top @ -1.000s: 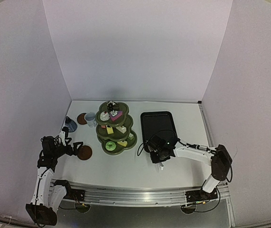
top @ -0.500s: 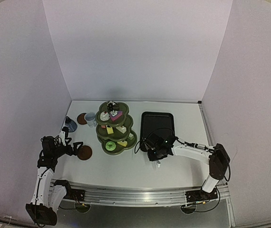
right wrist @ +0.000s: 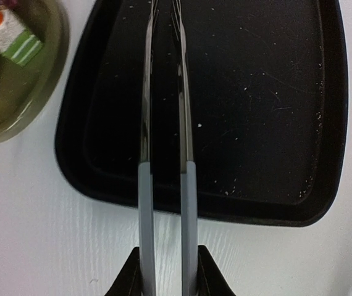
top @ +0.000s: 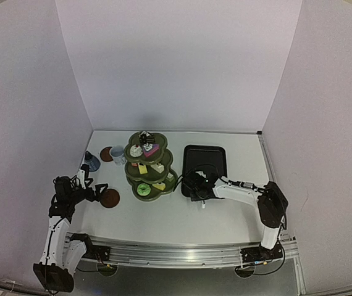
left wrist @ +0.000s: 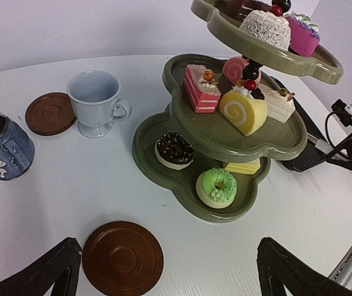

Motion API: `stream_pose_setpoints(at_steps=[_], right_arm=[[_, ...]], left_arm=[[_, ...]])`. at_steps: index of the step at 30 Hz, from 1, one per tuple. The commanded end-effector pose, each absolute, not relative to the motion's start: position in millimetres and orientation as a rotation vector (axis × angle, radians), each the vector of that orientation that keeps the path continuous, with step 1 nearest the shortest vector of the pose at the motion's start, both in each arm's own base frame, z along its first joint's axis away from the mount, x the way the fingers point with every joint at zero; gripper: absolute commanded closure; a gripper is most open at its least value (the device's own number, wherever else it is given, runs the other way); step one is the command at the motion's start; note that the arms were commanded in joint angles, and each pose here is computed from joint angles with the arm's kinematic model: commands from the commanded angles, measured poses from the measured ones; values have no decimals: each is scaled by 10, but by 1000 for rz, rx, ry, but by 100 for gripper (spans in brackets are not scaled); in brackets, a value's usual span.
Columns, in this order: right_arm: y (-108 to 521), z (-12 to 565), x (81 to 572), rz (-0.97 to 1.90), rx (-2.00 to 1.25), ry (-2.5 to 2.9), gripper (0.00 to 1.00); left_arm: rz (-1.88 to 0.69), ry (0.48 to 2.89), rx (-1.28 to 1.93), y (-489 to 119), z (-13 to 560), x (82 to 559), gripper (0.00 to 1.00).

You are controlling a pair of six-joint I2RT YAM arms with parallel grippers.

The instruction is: Serve the afternoon tea

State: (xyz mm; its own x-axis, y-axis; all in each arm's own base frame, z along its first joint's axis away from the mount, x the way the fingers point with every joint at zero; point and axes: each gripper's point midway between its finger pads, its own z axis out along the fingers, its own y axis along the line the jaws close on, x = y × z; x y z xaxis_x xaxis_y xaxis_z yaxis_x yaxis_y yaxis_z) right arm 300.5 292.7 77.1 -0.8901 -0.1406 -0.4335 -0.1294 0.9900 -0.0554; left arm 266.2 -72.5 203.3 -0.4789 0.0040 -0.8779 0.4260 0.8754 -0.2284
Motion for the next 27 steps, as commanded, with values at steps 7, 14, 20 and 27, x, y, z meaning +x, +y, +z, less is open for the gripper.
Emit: stream_pose_setpoints(at_steps=[7, 14, 20, 27], right_arm=[[2673, 379, 3514, -137, 17, 2661, 75], [2550, 290, 3649, -143, 18, 2683, 68], [2468, 397, 3740, -171, 6, 2648, 53], [2508, 740, 3811, -126, -35, 2586, 10]], left_arm=[[-319, 2153, 527, -579, 1827, 2669, 0], [-171, 2529, 772, -280, 1278, 2613, 0], [-197, 2677, 806, -204, 1191, 2734, 0], [-242, 2796, 688, -190, 944, 2901, 7]])
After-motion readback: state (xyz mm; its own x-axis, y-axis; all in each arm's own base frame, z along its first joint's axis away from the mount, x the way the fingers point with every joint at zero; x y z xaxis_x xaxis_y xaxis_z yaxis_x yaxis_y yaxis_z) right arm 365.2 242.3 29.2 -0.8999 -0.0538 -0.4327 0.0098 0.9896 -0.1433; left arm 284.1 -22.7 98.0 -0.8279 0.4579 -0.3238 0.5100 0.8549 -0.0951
